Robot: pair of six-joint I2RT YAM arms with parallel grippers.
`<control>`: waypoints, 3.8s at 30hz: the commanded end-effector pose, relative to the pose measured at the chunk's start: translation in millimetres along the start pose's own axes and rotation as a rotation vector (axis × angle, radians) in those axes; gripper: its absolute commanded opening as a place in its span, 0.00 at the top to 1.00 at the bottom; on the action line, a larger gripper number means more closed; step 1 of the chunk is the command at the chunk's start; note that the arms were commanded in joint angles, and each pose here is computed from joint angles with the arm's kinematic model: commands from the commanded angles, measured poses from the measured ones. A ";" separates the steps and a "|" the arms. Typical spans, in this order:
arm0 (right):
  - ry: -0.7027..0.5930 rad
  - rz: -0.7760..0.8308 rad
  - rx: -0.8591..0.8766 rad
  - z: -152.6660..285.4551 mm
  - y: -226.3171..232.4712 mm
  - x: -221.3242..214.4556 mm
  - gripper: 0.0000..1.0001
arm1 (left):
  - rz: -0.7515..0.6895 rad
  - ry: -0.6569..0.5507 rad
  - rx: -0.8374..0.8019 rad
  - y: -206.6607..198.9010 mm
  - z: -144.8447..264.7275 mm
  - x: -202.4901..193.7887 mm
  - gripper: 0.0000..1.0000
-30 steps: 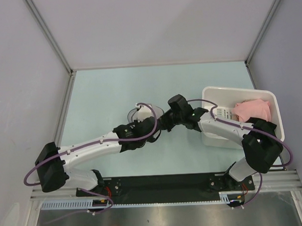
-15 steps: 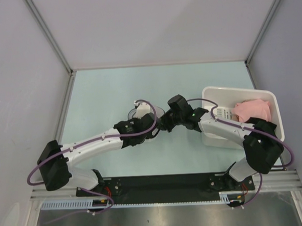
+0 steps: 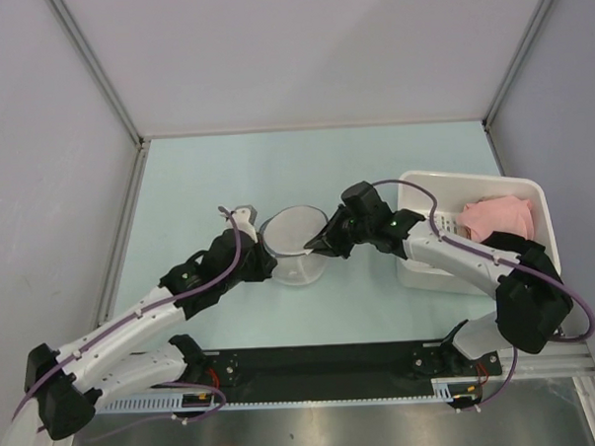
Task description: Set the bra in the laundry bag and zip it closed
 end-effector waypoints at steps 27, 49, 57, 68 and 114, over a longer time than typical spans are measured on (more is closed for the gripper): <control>0.017 0.395 -0.210 40.6 12.8 90.3 0.27 | 0.053 0.138 -0.517 -58.3 -25.1 12.0 1.00; 0.021 -0.059 0.024 34.2 -1.8 27.4 0.43 | 0.056 0.213 -0.610 -81.9 -32.1 -1.9 1.00; 0.017 0.001 -0.007 17.8 -1.8 28.4 0.71 | 0.049 0.228 -0.520 -73.4 -41.0 -4.3 1.00; -0.045 0.306 -0.041 3.5 -13.2 87.2 1.00 | 0.064 0.267 -0.020 19.8 -46.6 -12.4 1.00; -0.107 0.070 -0.011 37.1 24.4 42.9 1.00 | 0.116 0.186 -0.248 -80.6 -58.7 49.9 0.72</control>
Point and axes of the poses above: each gripper's point midway between its finger pads, its own z axis back along the fingers, its own y axis along the line the jaws close on, x = y × z, the point moved 7 cm from there along z, back along the fingers, and after that the axes turned 3 degrees about z, right-handed, at the moved point
